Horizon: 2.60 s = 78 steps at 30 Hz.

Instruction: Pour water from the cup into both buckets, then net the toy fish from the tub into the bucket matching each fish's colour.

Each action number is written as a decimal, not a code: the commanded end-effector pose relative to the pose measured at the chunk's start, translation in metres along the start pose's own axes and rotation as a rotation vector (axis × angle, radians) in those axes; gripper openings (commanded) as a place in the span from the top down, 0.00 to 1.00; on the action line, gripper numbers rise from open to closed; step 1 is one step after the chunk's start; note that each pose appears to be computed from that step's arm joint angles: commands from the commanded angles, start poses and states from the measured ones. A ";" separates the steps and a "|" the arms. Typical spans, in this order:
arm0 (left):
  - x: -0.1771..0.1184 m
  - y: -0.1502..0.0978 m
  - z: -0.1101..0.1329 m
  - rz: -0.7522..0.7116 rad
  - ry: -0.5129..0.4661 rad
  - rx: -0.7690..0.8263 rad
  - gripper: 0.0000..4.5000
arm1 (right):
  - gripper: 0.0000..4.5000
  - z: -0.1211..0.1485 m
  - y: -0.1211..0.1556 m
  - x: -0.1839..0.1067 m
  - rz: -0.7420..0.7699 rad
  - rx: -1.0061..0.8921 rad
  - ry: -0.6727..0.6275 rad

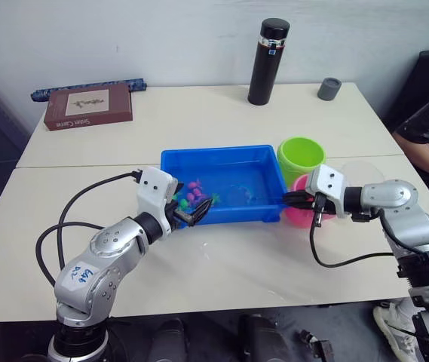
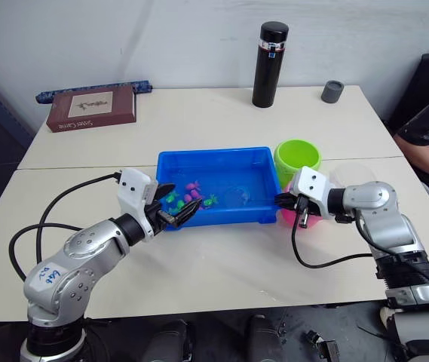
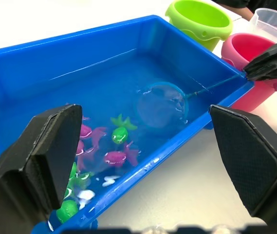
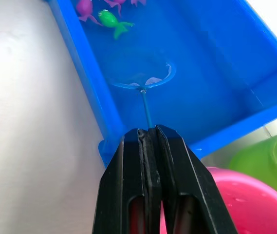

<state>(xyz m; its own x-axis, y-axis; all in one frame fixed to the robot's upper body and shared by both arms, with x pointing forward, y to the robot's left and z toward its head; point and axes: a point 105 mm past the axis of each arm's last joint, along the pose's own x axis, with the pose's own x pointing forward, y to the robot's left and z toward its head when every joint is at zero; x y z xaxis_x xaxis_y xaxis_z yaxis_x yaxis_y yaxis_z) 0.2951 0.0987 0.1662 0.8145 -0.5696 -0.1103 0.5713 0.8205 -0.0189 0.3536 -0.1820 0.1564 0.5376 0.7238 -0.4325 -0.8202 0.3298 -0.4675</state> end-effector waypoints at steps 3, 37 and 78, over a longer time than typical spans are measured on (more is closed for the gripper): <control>-0.002 -0.005 0.012 -0.007 -0.058 0.028 0.00 | 1.00 0.013 -0.030 -0.006 -0.113 -0.068 -0.022; -0.002 -0.006 0.012 -0.007 -0.060 0.026 0.00 | 1.00 0.064 0.028 0.013 0.059 -0.061 -0.190; -0.003 -0.006 0.012 0.008 -0.063 0.022 0.00 | 1.00 0.043 0.043 0.045 0.116 -0.047 -0.176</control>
<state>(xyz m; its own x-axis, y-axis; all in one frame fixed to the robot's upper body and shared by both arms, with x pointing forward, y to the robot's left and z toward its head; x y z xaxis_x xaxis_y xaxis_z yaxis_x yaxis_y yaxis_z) 0.2952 0.0969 0.1655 0.8215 -0.5611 -0.1015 0.5611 0.8272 -0.0313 0.3344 -0.1132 0.1430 0.4053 0.8417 -0.3567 -0.8723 0.2394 -0.4263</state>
